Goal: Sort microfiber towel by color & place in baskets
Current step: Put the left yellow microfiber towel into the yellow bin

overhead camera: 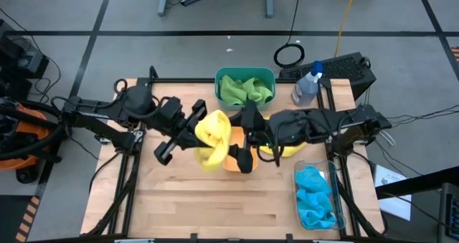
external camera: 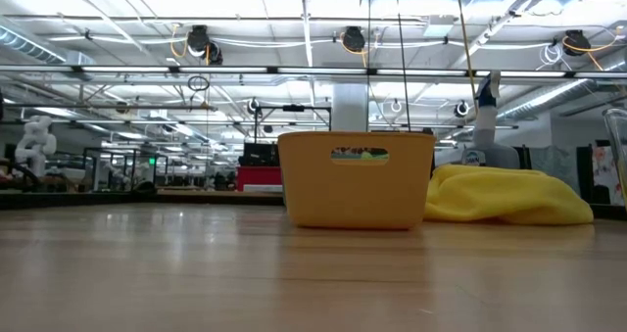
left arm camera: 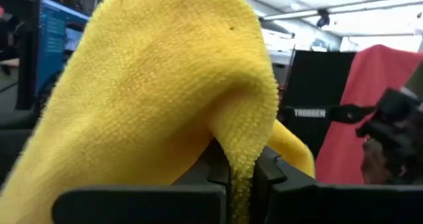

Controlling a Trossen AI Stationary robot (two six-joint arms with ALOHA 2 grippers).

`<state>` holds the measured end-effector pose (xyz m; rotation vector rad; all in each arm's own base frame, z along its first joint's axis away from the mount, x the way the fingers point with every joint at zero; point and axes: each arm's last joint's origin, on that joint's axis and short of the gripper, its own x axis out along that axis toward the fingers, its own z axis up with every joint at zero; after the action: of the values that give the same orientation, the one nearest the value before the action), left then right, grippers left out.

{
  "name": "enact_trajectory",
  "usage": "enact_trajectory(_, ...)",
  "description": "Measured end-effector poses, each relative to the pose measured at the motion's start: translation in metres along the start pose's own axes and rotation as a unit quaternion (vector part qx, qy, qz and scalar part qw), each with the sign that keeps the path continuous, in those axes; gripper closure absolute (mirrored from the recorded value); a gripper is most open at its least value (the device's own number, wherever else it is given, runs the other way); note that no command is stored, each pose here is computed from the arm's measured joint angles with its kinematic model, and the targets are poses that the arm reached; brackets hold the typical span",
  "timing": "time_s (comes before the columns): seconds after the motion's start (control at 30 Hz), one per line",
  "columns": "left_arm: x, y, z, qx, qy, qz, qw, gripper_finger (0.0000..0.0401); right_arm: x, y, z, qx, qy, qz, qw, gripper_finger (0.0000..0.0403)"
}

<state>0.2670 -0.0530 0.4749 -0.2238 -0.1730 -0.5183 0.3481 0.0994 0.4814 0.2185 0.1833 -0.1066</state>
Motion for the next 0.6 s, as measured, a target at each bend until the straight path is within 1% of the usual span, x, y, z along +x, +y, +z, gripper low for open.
enact_trajectory(0.1, 0.001, -0.001, -0.001, 0.013, 0.002, -0.004, 1.000, 0.0383, 0.003, -0.003, 0.006, 0.034, -0.009, 0.053, 0.998, 0.0048)
enact_trajectory(0.2, 0.001, -0.001, 0.000, 0.016, -0.002, -0.005, 1.000, 0.0383, 0.004, -0.006, 0.010, 0.049, -0.013, 0.084, 0.995, 0.0043)
enact_trajectory(0.27, 0.001, -0.001, 0.000, 0.024, -0.004, -0.003, 1.000, 0.0383, 0.005, -0.007, 0.010, 0.048, -0.009, 0.095, 0.994, 0.0049)
enact_trajectory(0.33, 0.001, 0.000, 0.001, 0.028, -0.006, 0.004, 1.000, 0.0383, 0.005, -0.007, 0.011, 0.049, -0.008, 0.099, 0.994, 0.0065)
enact_trajectory(0.4, 0.001, 0.000, 0.001, 0.026, -0.009, 0.012, 1.000, 0.0383, 0.006, -0.009, 0.011, 0.056, -0.010, 0.097, 0.994, 0.0094)
enact_trajectory(0.47, 0.001, 0.001, 0.000, 0.024, -0.009, 0.028, 0.999, 0.0383, 0.006, -0.011, 0.012, 0.068, -0.010, 0.093, 0.993, 0.0134)
enact_trajectory(0.6, 0.000, 0.006, -0.003, -0.007, -0.001, 0.086, 0.996, 0.0381, 0.009, -0.019, 0.013, 0.079, -0.009, 0.071, 0.994, 0.0239)
